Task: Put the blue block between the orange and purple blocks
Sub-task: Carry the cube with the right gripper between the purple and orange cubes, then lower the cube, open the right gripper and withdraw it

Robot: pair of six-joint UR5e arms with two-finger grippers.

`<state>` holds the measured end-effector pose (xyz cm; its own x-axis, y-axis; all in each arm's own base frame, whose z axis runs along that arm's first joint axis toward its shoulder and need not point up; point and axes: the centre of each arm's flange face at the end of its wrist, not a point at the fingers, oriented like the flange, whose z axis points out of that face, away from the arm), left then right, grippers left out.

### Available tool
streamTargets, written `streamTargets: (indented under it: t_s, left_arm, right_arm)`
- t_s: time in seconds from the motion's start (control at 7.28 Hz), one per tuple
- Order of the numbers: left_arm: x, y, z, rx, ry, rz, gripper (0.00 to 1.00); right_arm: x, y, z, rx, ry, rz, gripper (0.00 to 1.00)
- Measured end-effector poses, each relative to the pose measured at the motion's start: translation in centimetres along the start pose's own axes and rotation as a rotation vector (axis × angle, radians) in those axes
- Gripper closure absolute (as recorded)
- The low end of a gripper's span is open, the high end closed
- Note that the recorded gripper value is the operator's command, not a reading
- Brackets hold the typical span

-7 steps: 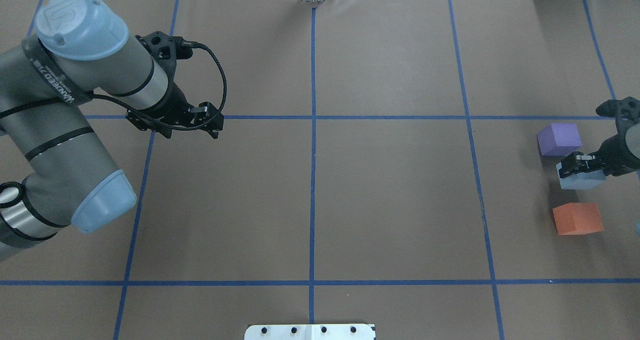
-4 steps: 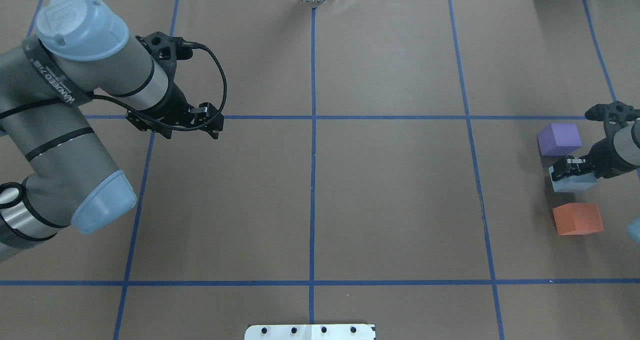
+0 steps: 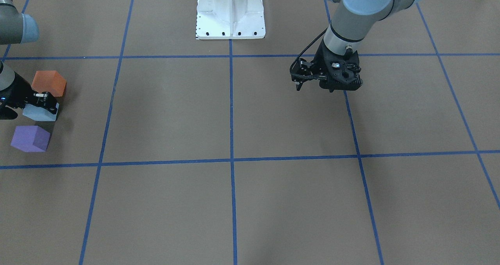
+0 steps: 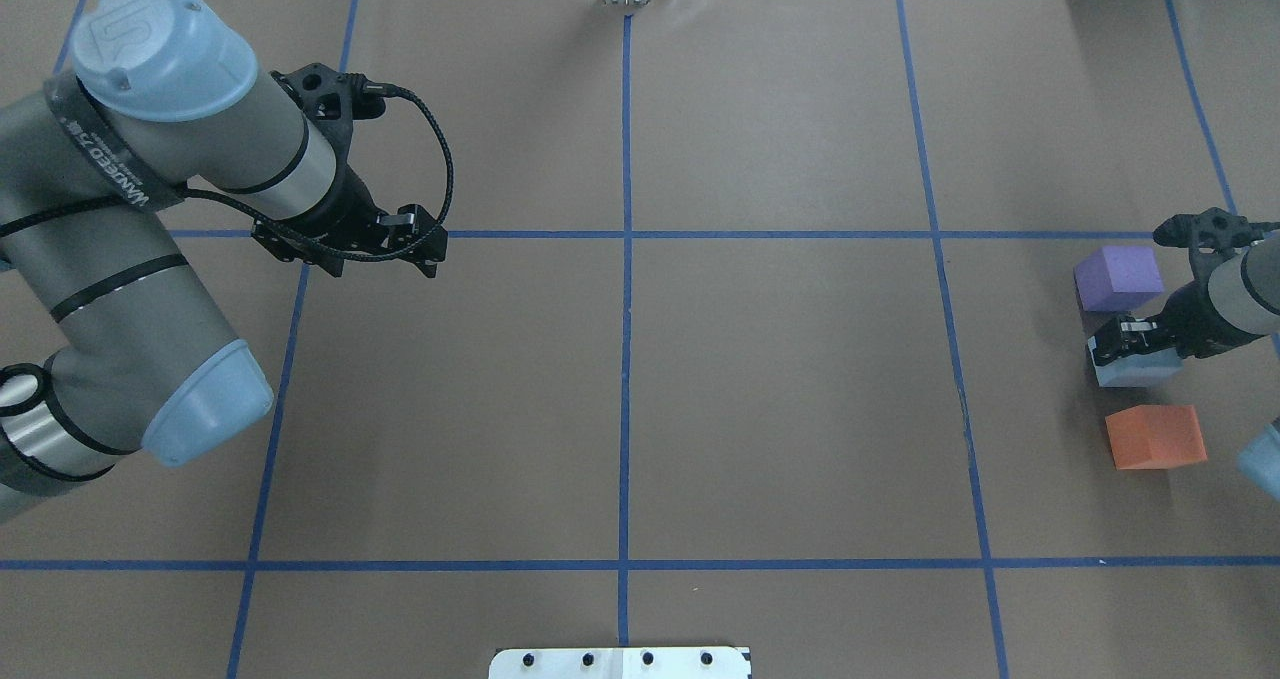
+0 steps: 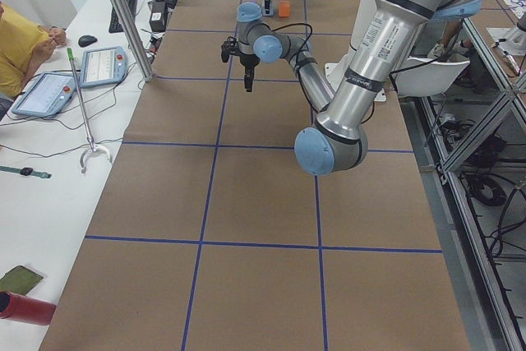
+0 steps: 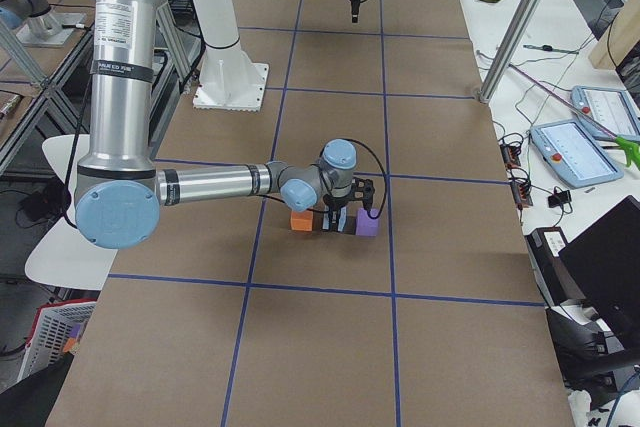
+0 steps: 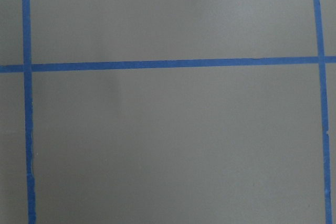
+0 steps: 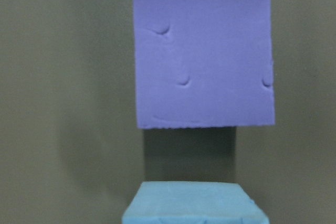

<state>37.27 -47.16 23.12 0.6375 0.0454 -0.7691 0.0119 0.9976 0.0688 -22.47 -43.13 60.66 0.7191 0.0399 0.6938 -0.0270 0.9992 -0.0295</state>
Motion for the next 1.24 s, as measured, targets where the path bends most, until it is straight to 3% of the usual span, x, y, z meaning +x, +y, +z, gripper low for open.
streamTargets:
  t_s: [0.14,0.27,0.96,1.24]
  left_arm:
    - [0.0,0.0,0.0,0.000,0.000,0.000,0.00]
    - [0.0,0.0,0.0,0.001,0.001,0.000,0.00]
    - [0.2,0.0,-0.1,0.001,0.004,-0.007,0.00]
    - [0.4,0.0,-0.3,0.008,0.012,-0.026,0.00]
  right_arm:
    - [-0.1,-0.2,0.2,-0.001,0.001,0.000,0.60]
    - [0.0,-0.3,0.4,0.000,0.005,0.000,0.01]
    - [1.2,1.2,-0.9,0.048,-0.033,-0.037,0.00]
    - [3.3,4.1,-6.0,0.101,-0.060,-0.017,0.00]
